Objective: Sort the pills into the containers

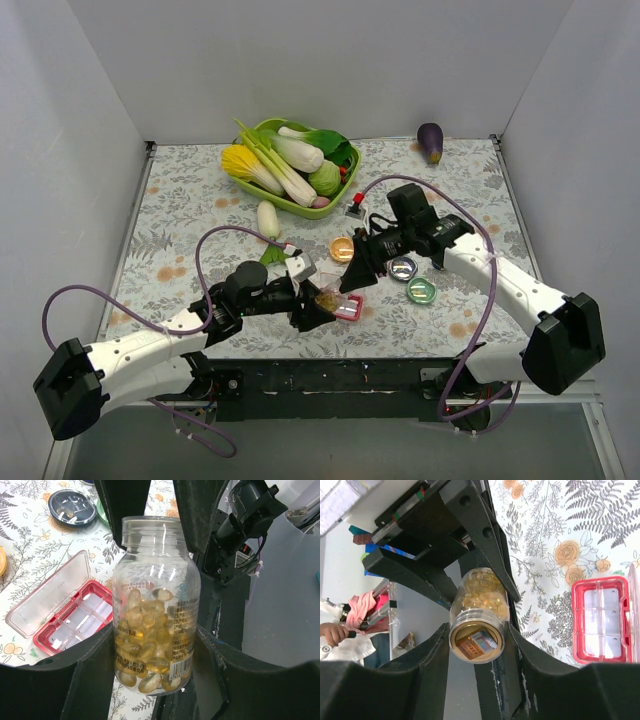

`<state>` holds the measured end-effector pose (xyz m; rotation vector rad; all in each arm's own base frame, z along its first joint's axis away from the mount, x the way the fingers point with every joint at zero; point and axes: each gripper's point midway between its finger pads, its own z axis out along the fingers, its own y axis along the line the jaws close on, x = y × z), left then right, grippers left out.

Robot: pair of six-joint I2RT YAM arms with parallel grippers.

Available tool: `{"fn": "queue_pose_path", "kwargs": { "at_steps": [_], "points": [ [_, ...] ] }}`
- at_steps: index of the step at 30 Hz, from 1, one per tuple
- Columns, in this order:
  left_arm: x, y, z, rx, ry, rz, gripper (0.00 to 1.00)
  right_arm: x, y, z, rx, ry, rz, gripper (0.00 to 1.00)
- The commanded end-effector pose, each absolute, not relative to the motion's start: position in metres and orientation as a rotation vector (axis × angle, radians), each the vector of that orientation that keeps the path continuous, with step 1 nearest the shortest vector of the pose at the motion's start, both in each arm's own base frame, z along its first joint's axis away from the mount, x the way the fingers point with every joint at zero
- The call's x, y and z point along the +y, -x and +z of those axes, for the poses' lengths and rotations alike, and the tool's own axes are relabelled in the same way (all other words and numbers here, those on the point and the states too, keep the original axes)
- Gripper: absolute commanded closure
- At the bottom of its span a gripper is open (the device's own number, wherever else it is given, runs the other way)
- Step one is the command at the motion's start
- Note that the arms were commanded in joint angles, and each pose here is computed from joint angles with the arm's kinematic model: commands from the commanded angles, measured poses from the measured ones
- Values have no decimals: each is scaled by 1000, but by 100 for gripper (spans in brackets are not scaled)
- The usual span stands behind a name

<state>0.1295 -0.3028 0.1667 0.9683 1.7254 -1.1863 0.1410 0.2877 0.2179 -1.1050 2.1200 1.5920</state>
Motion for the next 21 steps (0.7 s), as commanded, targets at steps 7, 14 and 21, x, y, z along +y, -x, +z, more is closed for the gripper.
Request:
{"fn": "queue_pose_path", "kwargs": {
  "at_steps": [7, 14, 21],
  "points": [
    [-302, -119, 186, 1639, -1041, -1217, 100, 280, -122, 251, 1261, 1896, 1410, 99],
    [-301, -116, 190, 1628, -1044, -1228, 100, 285, -155, 224, 914, 2036, 937, 91],
    [-300, -117, 188, 1629, -1039, -1218, 100, 290, -150, 242, 1102, 1888, 1060, 18]
  ]
}}
